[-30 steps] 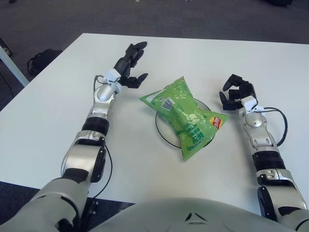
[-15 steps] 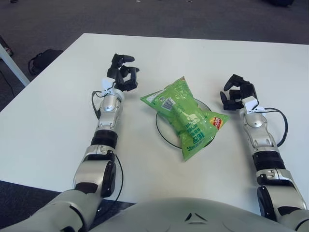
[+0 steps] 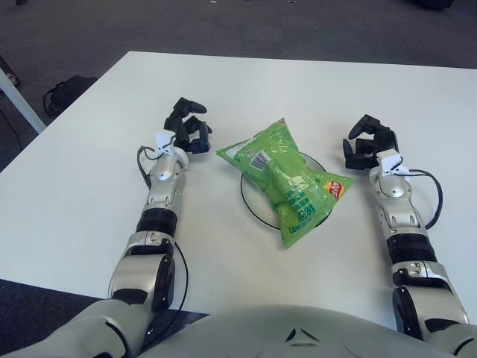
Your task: Put the snack into the plate.
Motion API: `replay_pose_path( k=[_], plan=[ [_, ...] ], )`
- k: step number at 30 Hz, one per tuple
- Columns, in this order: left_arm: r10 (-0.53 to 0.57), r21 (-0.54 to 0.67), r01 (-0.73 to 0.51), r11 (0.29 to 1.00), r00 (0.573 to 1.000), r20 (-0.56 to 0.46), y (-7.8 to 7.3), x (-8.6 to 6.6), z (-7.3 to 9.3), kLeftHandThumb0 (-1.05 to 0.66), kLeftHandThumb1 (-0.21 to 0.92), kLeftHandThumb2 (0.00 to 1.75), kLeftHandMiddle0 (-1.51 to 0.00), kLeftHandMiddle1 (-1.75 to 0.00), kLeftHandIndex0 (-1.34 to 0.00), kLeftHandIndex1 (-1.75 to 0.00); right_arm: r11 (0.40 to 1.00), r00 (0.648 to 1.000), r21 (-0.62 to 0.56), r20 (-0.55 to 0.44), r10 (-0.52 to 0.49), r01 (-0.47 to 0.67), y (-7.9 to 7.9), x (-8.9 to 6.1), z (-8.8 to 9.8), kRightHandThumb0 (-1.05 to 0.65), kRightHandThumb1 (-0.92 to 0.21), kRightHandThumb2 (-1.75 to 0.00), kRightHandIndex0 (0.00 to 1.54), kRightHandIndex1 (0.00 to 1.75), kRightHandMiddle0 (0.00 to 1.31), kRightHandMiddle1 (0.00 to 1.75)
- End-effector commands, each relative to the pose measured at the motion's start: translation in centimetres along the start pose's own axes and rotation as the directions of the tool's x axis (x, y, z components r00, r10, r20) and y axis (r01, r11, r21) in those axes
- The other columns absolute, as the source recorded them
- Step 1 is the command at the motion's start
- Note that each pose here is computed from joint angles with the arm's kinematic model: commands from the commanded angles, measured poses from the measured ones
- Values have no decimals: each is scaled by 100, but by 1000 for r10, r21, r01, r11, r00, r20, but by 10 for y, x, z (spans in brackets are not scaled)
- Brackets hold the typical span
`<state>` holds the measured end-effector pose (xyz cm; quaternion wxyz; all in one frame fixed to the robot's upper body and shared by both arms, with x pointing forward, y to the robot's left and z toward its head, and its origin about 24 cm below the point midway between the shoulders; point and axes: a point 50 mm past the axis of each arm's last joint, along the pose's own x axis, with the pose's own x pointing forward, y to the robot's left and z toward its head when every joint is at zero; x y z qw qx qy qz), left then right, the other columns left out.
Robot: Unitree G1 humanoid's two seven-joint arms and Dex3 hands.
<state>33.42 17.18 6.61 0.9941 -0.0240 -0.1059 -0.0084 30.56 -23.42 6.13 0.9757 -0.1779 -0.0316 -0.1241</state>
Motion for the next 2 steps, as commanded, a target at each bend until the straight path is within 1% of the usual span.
replay_pose_path(
  k=[1, 2],
  plan=[
    [-2, 10, 3, 1000, 999, -43, 1, -10, -10, -1, 3, 162, -85, -175, -62, -165, 999, 981, 40, -191, -16, 24, 3, -15, -35, -51, -25, -140, 125, 175, 67, 175],
    [-3, 15, 4, 1000, 999, -47, 1, -11, -11, -2, 2, 163, -86, -175, -64, -164, 998, 980, 52, -196, -24, 34, 3, -15, -36, -51, -25, -139, 125, 175, 67, 175]
  ],
)
